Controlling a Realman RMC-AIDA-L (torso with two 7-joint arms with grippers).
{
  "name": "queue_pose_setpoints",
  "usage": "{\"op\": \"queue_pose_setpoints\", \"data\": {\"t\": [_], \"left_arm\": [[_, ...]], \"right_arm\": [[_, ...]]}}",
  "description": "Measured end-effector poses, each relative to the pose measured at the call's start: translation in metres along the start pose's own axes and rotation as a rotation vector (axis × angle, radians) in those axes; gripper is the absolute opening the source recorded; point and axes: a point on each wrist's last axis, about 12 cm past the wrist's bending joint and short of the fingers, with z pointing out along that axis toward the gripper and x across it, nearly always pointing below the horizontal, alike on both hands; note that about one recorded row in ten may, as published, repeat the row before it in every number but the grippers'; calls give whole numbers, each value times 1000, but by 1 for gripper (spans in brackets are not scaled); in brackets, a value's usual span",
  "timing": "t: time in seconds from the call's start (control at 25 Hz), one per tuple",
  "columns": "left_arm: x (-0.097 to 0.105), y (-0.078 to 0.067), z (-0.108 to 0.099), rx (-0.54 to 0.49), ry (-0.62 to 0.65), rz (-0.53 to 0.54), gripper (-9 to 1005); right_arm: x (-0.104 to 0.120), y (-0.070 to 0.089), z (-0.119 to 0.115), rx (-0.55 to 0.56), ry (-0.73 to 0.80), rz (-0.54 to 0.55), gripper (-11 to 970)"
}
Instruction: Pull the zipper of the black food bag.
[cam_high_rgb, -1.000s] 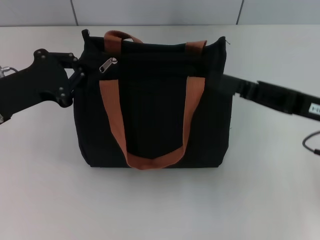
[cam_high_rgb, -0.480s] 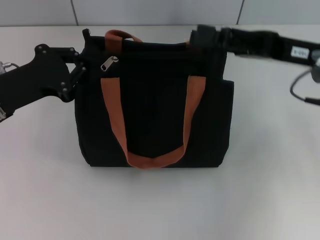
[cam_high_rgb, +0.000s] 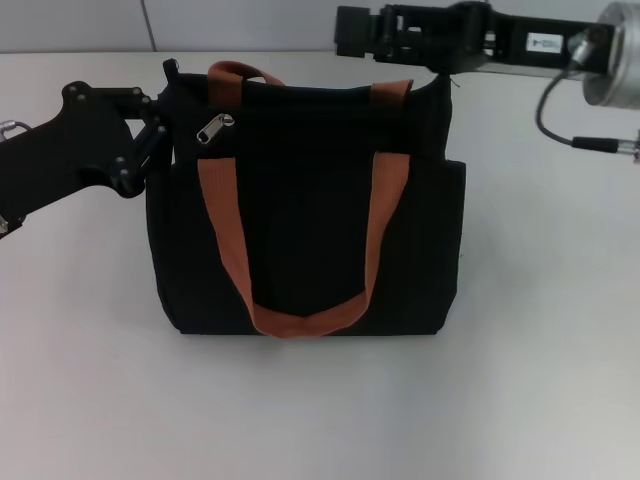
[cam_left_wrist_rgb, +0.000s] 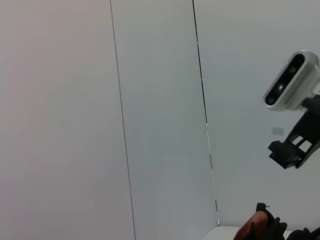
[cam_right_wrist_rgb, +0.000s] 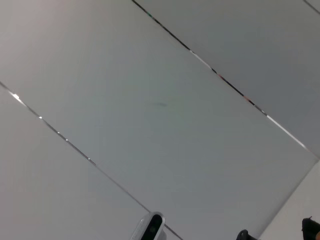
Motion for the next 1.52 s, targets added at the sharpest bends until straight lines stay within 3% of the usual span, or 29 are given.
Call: {"op": "queue_pose_setpoints", "data": {"t": [0.28,0.68,1.08,1.52], "left_arm": [[-1,1,1,-4,-8,4,53],[-1,-1,0,-5,-20,11,62],[-1,-4,3,0,-31,8,70],[-2,-5,3,11,-38,11,80]], "right_arm": [[-10,2,21,24,104,84,506],[-18,1,47,153,259,195,434],[-17,-1,75,208,321,192,423],[-14,-4,89,246,324,203,423]]}}
